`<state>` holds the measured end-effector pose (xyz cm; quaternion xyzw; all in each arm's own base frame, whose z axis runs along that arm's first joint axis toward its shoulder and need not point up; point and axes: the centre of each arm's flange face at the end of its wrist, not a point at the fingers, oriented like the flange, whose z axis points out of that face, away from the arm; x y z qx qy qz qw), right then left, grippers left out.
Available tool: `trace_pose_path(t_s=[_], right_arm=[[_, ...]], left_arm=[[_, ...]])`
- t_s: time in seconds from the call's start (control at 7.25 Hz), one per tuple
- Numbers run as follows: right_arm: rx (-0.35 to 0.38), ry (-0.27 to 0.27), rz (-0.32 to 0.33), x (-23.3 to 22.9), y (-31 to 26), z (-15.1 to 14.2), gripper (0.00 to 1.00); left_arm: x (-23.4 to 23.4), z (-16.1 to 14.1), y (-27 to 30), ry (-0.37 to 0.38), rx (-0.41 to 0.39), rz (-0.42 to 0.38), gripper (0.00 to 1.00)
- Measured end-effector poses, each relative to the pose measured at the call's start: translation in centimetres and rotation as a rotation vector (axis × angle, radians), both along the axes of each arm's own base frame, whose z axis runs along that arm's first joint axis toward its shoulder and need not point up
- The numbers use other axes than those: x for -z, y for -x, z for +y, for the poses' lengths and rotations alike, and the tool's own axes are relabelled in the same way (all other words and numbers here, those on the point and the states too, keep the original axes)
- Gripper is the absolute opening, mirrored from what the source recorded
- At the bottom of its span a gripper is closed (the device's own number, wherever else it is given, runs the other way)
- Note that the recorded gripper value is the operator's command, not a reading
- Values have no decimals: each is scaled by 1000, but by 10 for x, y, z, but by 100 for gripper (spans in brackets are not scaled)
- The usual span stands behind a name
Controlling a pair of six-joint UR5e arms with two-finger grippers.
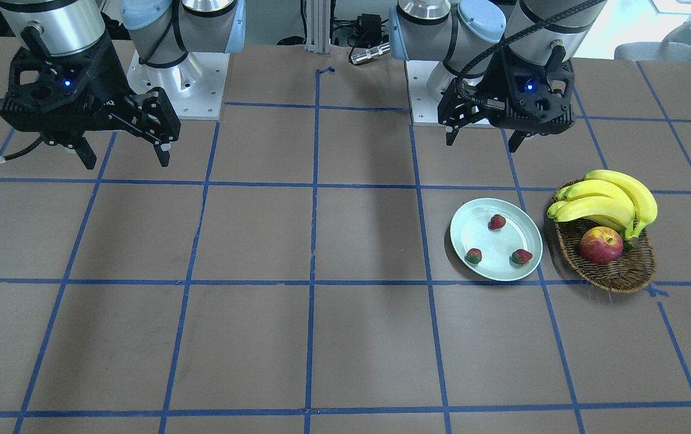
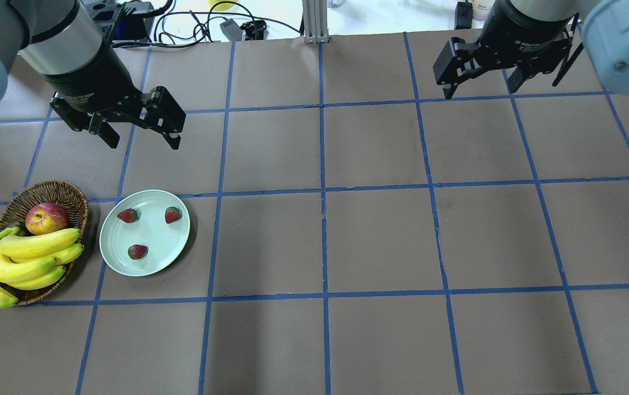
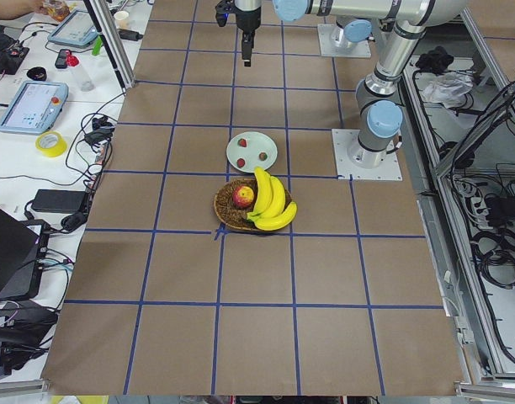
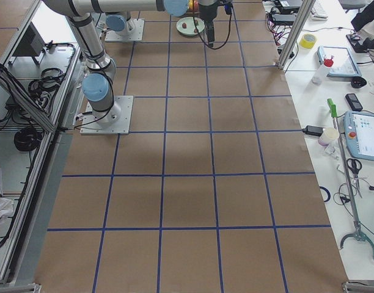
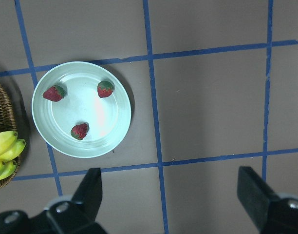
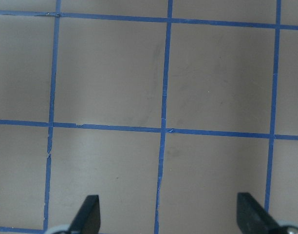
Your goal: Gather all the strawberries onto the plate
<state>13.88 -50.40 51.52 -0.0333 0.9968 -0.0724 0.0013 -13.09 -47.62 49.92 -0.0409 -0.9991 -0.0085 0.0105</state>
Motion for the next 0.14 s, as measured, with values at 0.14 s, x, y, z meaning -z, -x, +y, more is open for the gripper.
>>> trace_pose_path(t_s=[0.14], right_arm=[[0,0,0,0,0,0,100]], left_arm=[[2,0,0,-3,0,0,100]])
